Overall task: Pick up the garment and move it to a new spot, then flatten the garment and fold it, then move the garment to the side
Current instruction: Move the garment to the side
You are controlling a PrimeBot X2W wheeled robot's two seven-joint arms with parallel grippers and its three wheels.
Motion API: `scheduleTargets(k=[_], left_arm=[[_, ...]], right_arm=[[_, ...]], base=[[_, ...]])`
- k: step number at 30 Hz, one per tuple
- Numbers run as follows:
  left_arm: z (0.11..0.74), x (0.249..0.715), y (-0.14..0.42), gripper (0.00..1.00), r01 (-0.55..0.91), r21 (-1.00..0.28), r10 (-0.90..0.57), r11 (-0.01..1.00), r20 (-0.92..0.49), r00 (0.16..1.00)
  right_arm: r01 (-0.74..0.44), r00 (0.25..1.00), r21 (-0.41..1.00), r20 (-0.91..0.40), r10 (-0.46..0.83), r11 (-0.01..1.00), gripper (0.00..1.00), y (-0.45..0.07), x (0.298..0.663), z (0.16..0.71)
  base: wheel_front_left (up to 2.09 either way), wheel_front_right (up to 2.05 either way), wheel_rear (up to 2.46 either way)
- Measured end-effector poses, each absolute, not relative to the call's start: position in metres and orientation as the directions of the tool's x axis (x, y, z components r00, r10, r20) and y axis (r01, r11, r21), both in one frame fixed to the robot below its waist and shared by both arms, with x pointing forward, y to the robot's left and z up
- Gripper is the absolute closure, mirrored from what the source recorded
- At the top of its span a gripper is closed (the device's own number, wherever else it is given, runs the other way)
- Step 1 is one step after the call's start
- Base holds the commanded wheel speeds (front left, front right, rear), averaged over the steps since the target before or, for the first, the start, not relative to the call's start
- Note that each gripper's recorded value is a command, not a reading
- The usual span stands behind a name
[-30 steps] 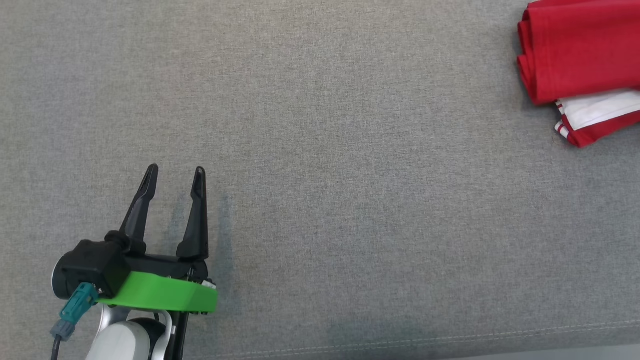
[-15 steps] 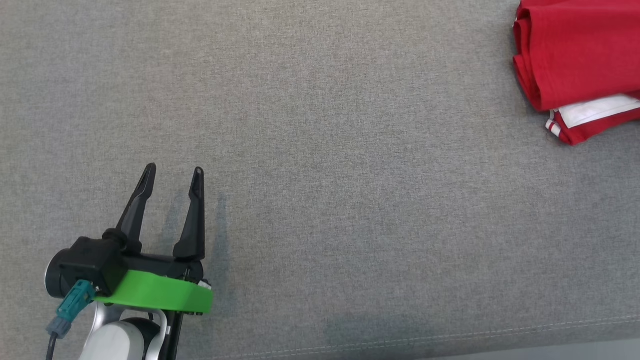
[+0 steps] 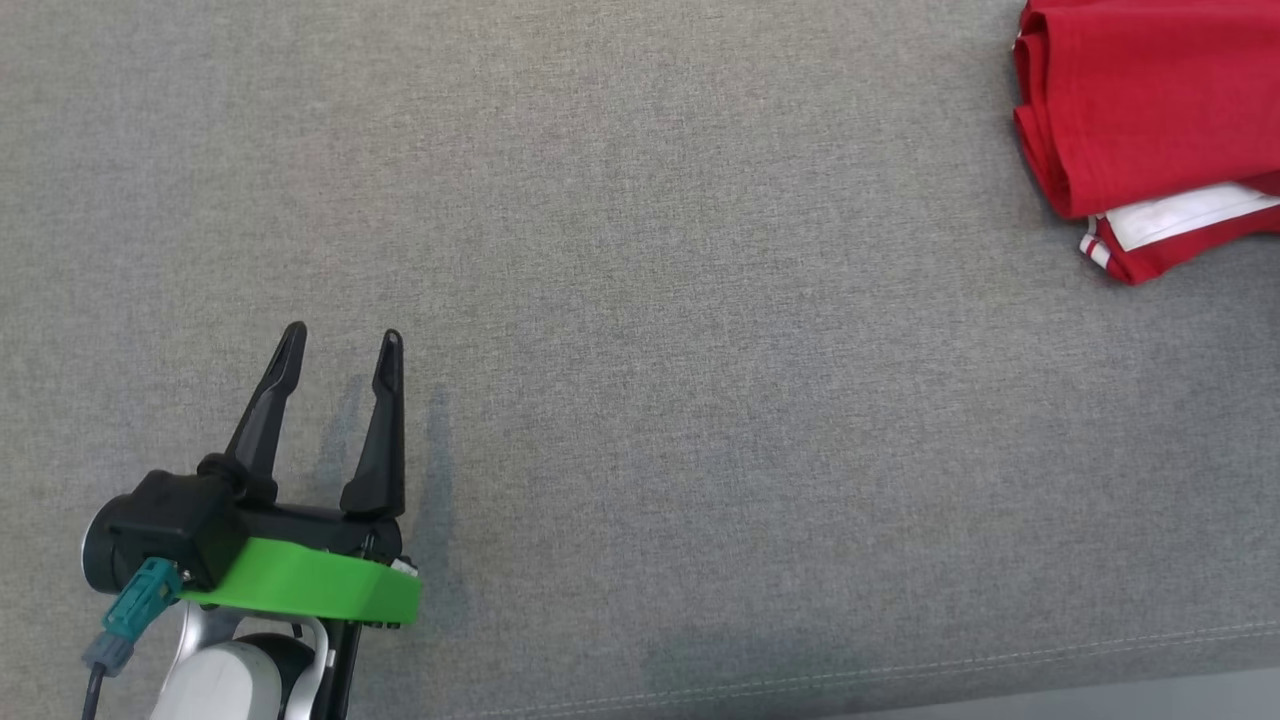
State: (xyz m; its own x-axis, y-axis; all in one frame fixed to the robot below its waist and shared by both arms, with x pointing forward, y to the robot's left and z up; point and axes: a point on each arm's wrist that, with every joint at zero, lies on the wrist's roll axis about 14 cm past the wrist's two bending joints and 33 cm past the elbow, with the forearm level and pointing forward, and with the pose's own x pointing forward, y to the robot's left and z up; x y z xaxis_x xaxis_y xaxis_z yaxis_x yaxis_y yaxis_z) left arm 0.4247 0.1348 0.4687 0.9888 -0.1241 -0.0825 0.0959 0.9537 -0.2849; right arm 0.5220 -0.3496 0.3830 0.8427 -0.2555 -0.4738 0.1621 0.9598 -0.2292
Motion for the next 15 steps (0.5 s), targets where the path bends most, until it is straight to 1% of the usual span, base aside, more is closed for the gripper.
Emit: scheduleTargets(k=[6, 12, 15], left_arm=[[0.474, 0.425, 0.133, 0.00, 0.103, -0.289, -0.127, 0.952, -0.064, 0.990], [0.482, 0.424, 0.127, 0.00, 0.110, -0.306, -0.126, 0.946, -0.033, 0.991], [0.491, 0.424, 0.128, 0.00, 0.093, -0.348, -0.099, 0.933, -0.001, 0.995]], right_arm=[[0.178, 0.895, -0.200, -0.375, -0.244, 0.963, 0.00, -0.346, 0.531, 0.407], [0.139, 0.954, -0.184, -0.240, -0.181, 0.973, 0.00, -0.334, 0.550, 0.456], [0.105, 0.975, -0.192, -0.175, -0.139, 0.976, 0.00, -0.322, 0.556, 0.482]], base=[[0.00, 0.00, 0.00], [0.00, 0.00, 0.00], [0.00, 0.00, 0.00]])
